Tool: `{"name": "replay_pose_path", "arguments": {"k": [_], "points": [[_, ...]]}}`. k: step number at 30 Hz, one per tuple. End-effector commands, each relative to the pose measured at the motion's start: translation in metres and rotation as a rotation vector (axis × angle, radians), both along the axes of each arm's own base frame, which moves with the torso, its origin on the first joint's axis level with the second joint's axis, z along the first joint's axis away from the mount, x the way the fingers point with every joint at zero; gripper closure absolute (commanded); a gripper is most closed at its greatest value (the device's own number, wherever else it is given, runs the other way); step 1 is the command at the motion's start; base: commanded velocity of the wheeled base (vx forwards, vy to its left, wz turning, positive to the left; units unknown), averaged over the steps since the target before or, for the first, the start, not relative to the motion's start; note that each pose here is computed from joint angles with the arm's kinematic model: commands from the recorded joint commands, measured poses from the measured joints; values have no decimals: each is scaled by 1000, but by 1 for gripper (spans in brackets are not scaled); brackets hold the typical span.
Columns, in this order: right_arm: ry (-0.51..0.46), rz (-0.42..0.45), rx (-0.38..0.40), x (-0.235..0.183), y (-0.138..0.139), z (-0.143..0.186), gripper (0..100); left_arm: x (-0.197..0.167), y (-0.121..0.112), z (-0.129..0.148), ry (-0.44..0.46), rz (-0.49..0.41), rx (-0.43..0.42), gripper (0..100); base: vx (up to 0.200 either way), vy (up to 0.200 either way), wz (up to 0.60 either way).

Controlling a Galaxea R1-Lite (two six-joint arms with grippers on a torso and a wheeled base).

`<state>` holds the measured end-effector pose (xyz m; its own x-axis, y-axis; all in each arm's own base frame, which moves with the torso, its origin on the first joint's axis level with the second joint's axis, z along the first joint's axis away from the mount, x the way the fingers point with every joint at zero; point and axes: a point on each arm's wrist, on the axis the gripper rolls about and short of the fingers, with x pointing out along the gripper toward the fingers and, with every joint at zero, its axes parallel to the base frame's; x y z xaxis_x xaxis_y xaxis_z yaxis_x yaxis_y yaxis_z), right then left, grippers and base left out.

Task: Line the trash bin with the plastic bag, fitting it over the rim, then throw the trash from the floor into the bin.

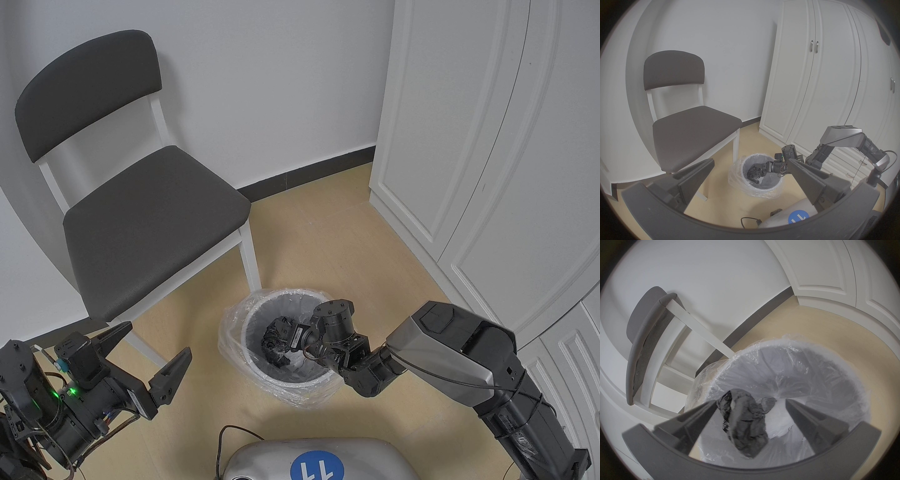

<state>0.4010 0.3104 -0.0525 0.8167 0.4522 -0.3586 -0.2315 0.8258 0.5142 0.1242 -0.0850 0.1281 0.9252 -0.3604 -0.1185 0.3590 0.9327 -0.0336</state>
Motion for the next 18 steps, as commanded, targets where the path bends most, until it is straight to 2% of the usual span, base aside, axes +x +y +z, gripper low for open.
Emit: {"name": "replay_pose_path", "arguments": {"k": [1,18], "points": [[-1,1,1,0,0,0,0,-2,2,-4,16,1,11,0,0,0,0],[-13,3,1,0,0,8,0,-2,1,-4,18,1,12,0,0,0,0]]}}
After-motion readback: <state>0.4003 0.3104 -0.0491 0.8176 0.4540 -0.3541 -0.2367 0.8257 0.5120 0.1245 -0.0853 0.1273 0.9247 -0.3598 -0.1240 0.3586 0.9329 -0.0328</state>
